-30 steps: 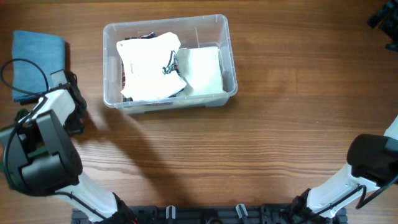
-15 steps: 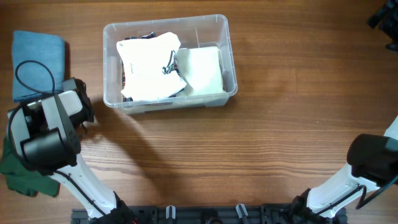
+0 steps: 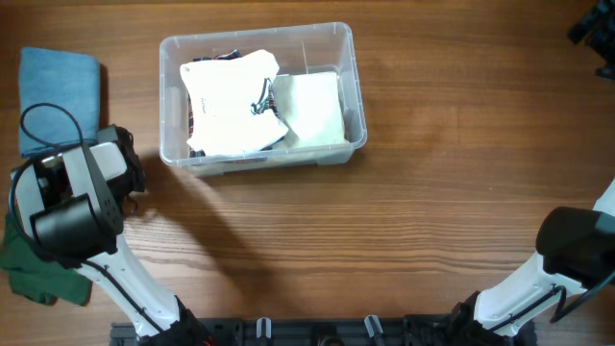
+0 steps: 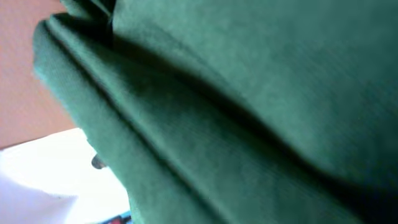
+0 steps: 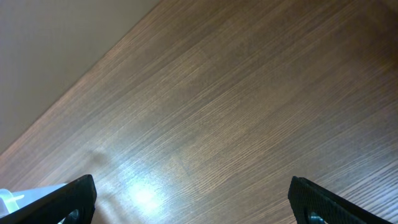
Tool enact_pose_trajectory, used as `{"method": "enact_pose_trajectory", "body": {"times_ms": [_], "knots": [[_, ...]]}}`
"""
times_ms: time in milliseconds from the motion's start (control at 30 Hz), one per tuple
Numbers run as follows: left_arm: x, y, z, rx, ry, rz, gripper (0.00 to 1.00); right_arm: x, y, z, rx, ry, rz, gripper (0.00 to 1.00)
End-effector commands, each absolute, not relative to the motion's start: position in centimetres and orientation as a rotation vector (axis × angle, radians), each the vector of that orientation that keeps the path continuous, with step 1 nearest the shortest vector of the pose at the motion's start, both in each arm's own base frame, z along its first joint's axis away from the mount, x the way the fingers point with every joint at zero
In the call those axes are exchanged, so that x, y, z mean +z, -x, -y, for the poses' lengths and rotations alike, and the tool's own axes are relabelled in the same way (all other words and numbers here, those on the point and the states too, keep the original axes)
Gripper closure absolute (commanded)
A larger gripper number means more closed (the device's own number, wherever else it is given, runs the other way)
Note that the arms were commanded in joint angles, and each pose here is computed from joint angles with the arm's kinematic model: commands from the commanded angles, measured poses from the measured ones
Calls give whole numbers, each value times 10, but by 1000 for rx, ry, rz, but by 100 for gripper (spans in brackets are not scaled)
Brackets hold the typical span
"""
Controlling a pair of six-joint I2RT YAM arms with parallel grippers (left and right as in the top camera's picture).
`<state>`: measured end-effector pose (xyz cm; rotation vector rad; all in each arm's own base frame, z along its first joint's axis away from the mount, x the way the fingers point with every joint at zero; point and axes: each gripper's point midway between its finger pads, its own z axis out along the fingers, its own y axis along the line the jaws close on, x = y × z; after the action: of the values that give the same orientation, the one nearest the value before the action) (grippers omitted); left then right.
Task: Pack container
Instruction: 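Grasp the green shirt with the left gripper, then lift the green shirt with the left gripper and carry it over the container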
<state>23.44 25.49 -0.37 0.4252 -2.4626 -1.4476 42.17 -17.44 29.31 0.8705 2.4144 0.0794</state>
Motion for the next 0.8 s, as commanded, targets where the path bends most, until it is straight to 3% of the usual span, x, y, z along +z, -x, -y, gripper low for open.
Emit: {"method": "enact_pose_trajectory", "body": {"times_ms": [0,233,433,767], "knots": [[-55,-225,-218,-1040,-660,2598,96,291,-423,176,70,-883,-2415,0],[-5,-271,-206,-821,-1049,2711,96,291,-423,176,70,-883,-2415,0],[50,-304,-184,-534,-1191,2890,96,291,-423,176,70,-883,-2415,0],[157,-299,-158,-352,-1346,3149,96,291,-423,176,70,-884,-2415,0]]}}
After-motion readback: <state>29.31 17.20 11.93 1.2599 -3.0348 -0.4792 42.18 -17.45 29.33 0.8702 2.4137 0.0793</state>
